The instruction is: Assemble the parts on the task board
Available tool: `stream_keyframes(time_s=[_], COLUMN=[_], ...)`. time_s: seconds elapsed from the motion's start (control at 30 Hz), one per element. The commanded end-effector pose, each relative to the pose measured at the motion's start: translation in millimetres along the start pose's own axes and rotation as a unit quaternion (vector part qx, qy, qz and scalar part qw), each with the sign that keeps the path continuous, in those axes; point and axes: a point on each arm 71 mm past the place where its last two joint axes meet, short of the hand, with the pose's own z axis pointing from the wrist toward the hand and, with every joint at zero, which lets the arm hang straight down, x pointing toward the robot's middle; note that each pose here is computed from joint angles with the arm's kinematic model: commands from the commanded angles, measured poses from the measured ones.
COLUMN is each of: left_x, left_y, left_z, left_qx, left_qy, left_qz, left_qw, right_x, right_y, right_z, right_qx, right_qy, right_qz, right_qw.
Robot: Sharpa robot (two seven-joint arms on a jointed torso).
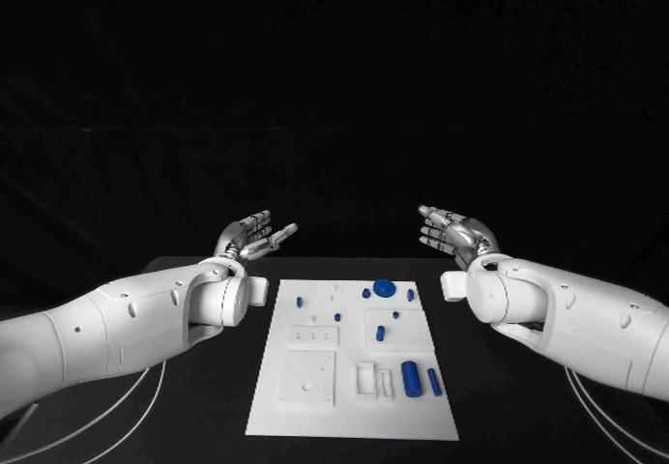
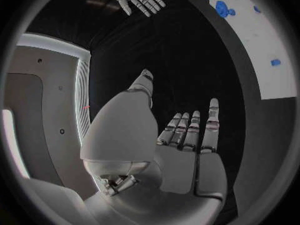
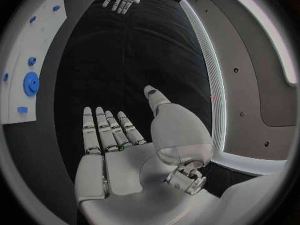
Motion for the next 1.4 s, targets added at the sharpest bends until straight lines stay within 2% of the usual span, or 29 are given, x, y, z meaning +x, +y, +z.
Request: stream_keyframes(time_s=[0.03,0.13,0.33,0.37,0.47,0.6,0.63,0.67,0.9,1.07,1.17,1.33,1.4], left_x=[2.7,0.7,0.6,-1.0,-1.3,0.2,0.9,1.2,4.1,7.8,9.7,13.0,13.7], left_y=[-1.7,-3.5,-3.7,-3.4,-3.7,-5.0,-5.8,-6.2,-11.0,-17.5,-22.2,-29.6,-32.5], left_z=[7.1,10.0,10.2,7.8,6.2,2.4,0.5,-0.3,-11.4,-21.5,-27.9,-37.3,-39.8], left_qx=[-0.027,-0.028,-0.028,-0.028,-0.026,-0.019,-0.014,-0.012,-0.002,0.003,0.006,0.01,0.012], left_qy=[0.046,0.047,0.047,0.057,0.056,0.064,0.069,0.072,0.109,0.14,0.156,0.176,0.181], left_qz=[-0.023,-0.02,-0.02,-0.023,-0.013,-0.006,-0.001,0.0,0.006,-0.001,-0.007,-0.017,-0.02], left_qw=[0.998,0.998,0.998,0.998,0.998,0.998,0.997,0.997,0.994,0.99,0.988,0.984,0.983], right_x=[6.3,2.1,-1.6,-17.6,-17.7,-16.1,-14.3,-13.2,3.6,14.3,18.8,25.5,27.9], right_y=[-1.4,2.0,4.9,8.7,9.9,11.8,12.1,12.0,9.0,10.1,12.1,14.1,14.3], right_z=[7.2,12.6,16.9,21.1,22.5,24.4,24.9,25.0,24.9,25.7,26.9,28.6,29.0], right_qx=[0.05,0.058,0.066,0.018,0.001,-0.029,-0.04,-0.042,-0.056,-0.067,-0.077,-0.092,-0.096], right_qy=[0.099,0.109,0.117,0.092,0.092,0.096,0.1,0.104,0.14,0.14,0.134,0.124,0.124], right_qz=[-0.013,-0.018,-0.023,-0.149,-0.194,-0.275,-0.312,-0.327,-0.471,-0.557,-0.595,-0.639,-0.647], right_qw=[0.994,0.992,0.991,0.984,0.977,0.956,0.944,0.938,0.869,0.816,0.788,0.754,0.746])
